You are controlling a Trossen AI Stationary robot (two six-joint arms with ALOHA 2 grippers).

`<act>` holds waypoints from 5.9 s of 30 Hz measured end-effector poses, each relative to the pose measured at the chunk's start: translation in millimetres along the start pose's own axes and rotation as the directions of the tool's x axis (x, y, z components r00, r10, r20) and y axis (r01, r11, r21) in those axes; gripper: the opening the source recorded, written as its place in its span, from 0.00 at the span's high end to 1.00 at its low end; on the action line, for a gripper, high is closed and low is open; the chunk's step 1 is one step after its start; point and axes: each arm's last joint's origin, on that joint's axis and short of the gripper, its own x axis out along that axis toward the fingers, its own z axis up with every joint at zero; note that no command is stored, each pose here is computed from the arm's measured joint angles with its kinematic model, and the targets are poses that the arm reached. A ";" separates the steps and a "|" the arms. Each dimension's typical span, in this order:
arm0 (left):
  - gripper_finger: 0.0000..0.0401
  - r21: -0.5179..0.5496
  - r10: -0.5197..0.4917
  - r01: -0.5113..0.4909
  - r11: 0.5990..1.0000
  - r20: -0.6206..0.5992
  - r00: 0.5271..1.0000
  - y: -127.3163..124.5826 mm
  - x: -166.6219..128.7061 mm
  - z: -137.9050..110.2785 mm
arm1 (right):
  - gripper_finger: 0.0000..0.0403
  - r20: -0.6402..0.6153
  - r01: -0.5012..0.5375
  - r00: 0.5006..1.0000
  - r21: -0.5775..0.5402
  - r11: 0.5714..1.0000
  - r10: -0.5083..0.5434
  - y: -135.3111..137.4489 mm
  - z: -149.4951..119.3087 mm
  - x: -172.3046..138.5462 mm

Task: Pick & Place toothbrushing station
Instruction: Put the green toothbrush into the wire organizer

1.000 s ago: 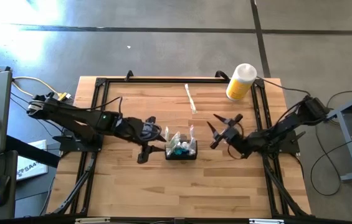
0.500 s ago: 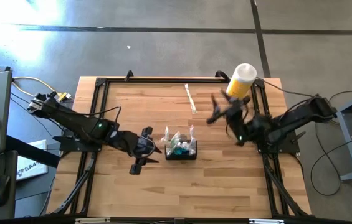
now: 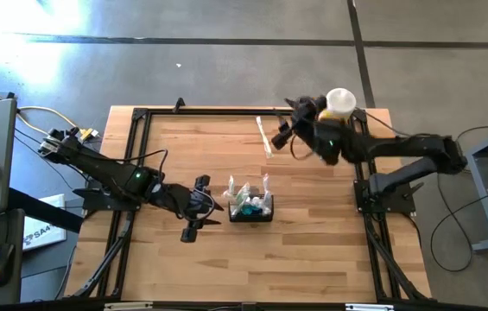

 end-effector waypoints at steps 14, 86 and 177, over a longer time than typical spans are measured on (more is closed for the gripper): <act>0.56 0.025 0.009 -0.008 1.000 -0.028 1.000 0.7 -0.5 -2.9 | 0.55 -0.449 -0.154 0.823 0.416 0.896 0.349 -72.8 -82.6 113.5; 0.56 0.017 0.066 -0.065 0.998 -0.050 0.997 2.6 1.2 -6.6 | 0.95 -0.889 -0.150 0.394 0.189 0.971 0.234 -14.9 -255.4 173.2; 0.56 0.239 0.018 -0.200 0.950 0.598 0.801 13.2 97.2 12.5 | 0.96 -0.065 -0.470 0.880 -0.250 0.847 0.470 95.5 -95.7 -219.0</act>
